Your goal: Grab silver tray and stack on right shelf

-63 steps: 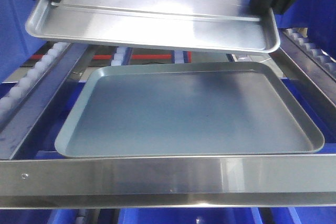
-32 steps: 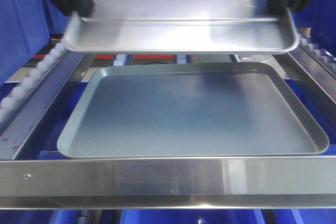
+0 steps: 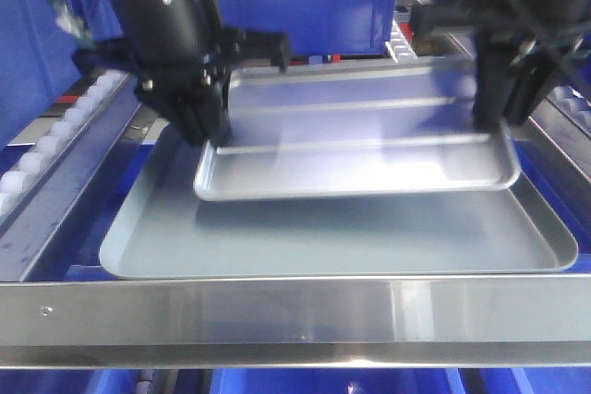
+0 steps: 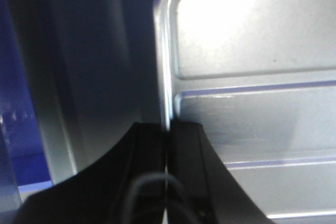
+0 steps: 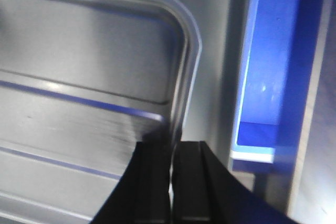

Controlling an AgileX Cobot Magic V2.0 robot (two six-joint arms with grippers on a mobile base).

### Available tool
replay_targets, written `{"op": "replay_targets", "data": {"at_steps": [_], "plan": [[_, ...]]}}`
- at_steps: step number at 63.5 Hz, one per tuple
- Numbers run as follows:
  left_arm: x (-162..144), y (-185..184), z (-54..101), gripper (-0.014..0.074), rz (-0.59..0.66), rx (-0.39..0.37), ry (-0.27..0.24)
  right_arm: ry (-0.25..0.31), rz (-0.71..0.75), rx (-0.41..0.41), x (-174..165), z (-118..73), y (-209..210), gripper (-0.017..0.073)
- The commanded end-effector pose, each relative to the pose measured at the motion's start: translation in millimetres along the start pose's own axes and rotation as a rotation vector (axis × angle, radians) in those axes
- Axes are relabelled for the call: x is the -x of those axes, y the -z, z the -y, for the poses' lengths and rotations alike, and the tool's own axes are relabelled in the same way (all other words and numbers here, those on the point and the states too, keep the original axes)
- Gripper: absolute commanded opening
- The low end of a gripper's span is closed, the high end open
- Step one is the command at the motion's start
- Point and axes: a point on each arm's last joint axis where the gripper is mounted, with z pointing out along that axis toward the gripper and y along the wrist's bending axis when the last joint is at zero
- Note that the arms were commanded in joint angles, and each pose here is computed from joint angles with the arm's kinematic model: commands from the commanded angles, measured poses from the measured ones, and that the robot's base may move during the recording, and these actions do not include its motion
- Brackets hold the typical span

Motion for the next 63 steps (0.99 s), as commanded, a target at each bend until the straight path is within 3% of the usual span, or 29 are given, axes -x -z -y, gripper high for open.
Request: {"op": "replay_targets", "data": {"at_steps": [1,19,23,29,38,42,55,63], "plan": [[12,15,-9.7,-0.0094,0.062,0.034,-0.037,0.051,0.102,-0.013,14,4.0,11,0.0057],[13,5,-18.5,-0.0094,0.026,0.045,0.0,0.061,0.093,-0.015,15,3.1,4,0.0063],[15,6,-18.9,-0.0082,0.029,0.045,-0.002,0.061,0.09,-0.017,14,3.2,4,0.0104],[17,8,-17.7,0.005,0.039,0.036,0.004,0.061,0.085,-0.019,14,3.5,4,0.0244],[22,13,-16.3,0.0368,0.051,0.029,0.011,0.061,0.074,-0.025,13,4.3,6,0.0504],[24,16,-16.1,0.0437,0.046,0.033,0.012,0.061,0.075,-0.027,12,4.9,8,0.0571],[31,37,-15.3,0.0463,0.062,0.035,0.018,0.052,0.144,-0.008,11,8.1,38,0.0561],[31,67,-17.9,0.0462,0.109,0.027,0.02,0.044,0.207,0.009,7,12.1,67,0.0479]]}}
